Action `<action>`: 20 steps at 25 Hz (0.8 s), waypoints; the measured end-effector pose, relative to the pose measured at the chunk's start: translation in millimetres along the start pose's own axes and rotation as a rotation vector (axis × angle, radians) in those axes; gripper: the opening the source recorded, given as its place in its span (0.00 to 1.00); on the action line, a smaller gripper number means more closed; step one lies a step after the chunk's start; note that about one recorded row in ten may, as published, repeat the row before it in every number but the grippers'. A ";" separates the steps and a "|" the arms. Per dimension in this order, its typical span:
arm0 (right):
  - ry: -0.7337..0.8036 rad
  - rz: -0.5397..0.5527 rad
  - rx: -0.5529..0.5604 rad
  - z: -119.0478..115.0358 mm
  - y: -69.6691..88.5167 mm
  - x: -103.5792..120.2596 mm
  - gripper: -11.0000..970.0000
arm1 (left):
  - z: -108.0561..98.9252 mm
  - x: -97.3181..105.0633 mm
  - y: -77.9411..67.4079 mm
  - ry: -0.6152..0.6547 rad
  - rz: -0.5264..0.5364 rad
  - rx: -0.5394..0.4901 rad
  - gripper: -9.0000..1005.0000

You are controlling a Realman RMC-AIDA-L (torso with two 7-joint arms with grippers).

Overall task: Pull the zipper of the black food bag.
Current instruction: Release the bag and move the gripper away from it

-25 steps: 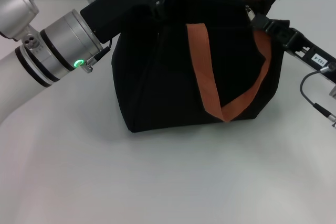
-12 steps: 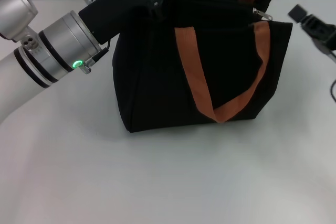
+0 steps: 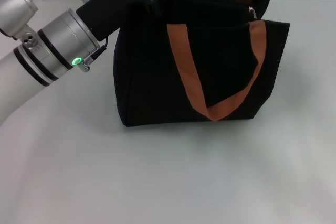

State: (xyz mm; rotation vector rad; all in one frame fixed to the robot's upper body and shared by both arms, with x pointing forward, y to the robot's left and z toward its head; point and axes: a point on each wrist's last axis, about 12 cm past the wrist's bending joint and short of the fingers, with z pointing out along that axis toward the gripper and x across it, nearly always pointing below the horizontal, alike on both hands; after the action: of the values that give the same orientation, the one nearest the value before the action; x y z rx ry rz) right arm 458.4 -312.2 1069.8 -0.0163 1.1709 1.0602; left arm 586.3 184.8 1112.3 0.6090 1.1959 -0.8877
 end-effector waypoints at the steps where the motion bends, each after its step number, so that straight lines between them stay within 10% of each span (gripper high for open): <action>1: 0.008 -0.001 -0.005 1.4 0.1 1.2 0.25 | -0.2 0.3 -0.2 -0.002 0.000 -0.003 0.12; 9: 0.003 -0.049 -0.074 3.9 8.8 4.4 0.49 | -13.9 -3.1 4.4 -0.052 -0.070 -0.059 0.13; 20: -0.011 -0.092 -0.068 0.3 13.2 11.0 0.86 | -126.0 -17.3 8.4 -0.139 0.016 -0.248 0.35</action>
State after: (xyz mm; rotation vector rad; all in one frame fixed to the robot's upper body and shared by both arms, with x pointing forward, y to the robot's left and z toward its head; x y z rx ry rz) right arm 449.6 -297.6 1068.2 -0.1159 1.1139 1.0171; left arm 525.2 295.0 1093.5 0.3510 1.1513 -0.7414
